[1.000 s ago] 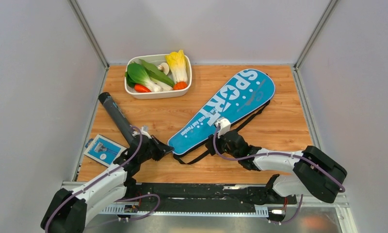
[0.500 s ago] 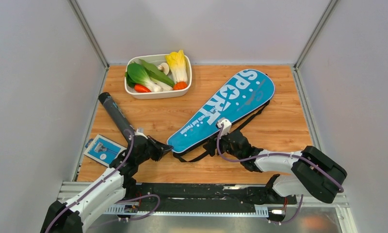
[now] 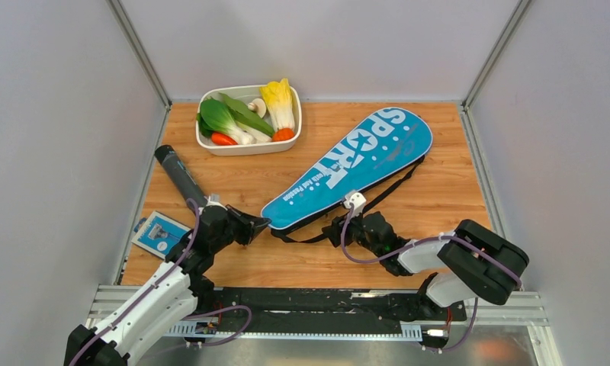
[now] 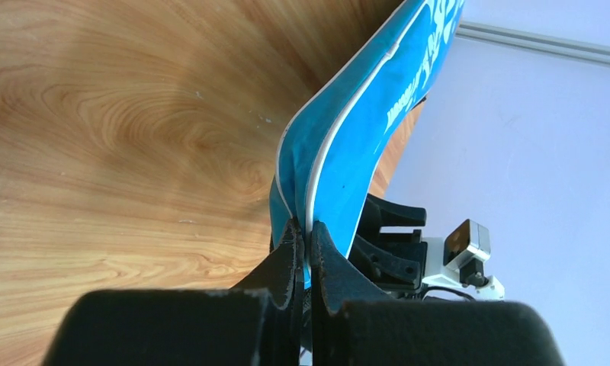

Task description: Pack up the badminton gear

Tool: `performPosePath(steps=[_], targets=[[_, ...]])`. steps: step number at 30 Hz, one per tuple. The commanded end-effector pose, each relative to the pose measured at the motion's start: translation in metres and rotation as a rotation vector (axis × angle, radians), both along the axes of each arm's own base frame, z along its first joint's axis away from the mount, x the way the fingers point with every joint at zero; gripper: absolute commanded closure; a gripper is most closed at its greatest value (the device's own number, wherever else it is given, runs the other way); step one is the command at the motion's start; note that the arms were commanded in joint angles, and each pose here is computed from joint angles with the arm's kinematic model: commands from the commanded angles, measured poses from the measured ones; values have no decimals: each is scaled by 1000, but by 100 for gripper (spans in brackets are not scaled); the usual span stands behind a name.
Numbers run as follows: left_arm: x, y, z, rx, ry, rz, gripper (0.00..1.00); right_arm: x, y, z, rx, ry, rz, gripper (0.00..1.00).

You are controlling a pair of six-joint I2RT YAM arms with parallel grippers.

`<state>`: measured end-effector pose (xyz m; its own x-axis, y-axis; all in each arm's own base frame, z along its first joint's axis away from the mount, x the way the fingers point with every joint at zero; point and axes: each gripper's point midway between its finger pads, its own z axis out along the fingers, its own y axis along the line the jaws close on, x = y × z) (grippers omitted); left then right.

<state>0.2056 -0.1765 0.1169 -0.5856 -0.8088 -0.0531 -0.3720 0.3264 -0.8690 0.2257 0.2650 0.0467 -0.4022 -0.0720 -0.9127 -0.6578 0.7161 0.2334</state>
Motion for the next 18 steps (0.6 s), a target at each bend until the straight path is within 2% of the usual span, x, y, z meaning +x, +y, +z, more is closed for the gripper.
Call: performPosePath(steps=[1,7,18], targets=[[9,-5,34,-81,-52,27,100,18,4,28,78,-133,-43,42],[9,-5,35,-98,-51,35,100,28,6,43,128,-211,-66,42],[9,-7,41,-141,-47,52,100,39,22,52,166,-223,-63,44]])
